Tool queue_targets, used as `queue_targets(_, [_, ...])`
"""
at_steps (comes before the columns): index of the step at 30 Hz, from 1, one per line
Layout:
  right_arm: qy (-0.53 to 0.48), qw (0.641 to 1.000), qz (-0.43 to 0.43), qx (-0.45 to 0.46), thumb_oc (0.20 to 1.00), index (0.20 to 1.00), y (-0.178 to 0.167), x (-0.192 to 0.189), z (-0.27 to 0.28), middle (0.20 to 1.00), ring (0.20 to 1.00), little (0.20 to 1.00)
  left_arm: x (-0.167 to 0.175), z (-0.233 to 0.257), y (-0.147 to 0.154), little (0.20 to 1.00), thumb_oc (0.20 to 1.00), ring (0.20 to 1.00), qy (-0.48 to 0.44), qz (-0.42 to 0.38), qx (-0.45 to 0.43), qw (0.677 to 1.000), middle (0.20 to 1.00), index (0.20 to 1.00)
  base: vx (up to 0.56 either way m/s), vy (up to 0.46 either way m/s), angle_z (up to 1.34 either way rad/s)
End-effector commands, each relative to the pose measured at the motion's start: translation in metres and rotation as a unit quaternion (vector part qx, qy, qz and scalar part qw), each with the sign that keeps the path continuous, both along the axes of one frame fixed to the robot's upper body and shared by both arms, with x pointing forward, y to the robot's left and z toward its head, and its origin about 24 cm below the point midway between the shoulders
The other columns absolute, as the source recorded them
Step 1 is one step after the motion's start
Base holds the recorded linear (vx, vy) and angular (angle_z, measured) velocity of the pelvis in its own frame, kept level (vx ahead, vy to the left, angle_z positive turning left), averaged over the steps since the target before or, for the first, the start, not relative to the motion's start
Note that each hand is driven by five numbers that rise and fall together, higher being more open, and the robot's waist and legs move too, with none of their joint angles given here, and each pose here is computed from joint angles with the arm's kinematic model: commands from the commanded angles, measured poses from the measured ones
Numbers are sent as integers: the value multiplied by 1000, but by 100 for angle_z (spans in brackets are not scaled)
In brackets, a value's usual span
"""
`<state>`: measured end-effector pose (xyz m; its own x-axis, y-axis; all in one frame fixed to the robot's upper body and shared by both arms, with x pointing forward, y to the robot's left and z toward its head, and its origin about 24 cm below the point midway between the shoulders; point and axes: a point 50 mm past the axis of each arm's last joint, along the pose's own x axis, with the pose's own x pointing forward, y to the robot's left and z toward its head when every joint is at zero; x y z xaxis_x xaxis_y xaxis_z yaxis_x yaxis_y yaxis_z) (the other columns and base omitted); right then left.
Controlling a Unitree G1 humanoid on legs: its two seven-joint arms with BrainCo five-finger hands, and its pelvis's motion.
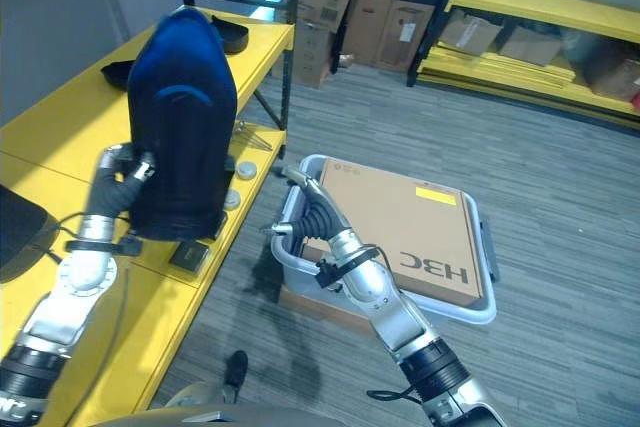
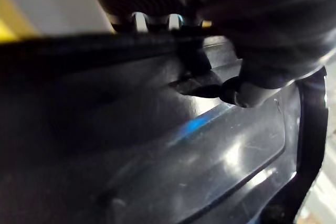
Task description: Move parts from the plastic box to the shelf.
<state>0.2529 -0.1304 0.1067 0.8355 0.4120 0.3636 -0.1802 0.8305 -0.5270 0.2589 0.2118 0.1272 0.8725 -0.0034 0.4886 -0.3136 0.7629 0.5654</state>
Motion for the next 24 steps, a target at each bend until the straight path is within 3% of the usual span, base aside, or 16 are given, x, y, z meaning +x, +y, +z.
queue_targets(1, [-60, 996, 23, 67, 1000, 1000, -6, -10, 30, 1000, 1000, 1000, -3, 19, -7, 200, 200, 200, -96, -2, 71, 993, 200, 200, 19, -14, 8])
queue_targets(3, [-45, 994, 21, 96, 1000, 1000, -18, -17, 29, 1000, 1000, 1000, -6, 17, 3, 200, 200, 200, -97, 22, 106, 989, 200, 200, 10, -5, 3])
queue_targets(9, [2, 989, 7, 149, 1000, 1000, -36, -26, 18, 1000, 1000, 1000, -10, 11, 11, 200, 200, 200, -84, 37, 96, 991, 200, 200, 3, 3, -6])
queue_targets(15, [78, 977, -24, 194, 1000, 1000, -51, -36, -10, 1000, 1000, 1000, -27, 16, 18, 200, 200, 200, -112, 38, -78, 990, 200, 200, 2, -9, -17])
queue_targets(24, [90, 961, 48, 257, 1000, 1000, -31, -25, -3, 1000, 1000, 1000, -45, 44, 20, 200, 200, 200, -198, 17, -161, 967, 200, 200, 7, -27, 2])
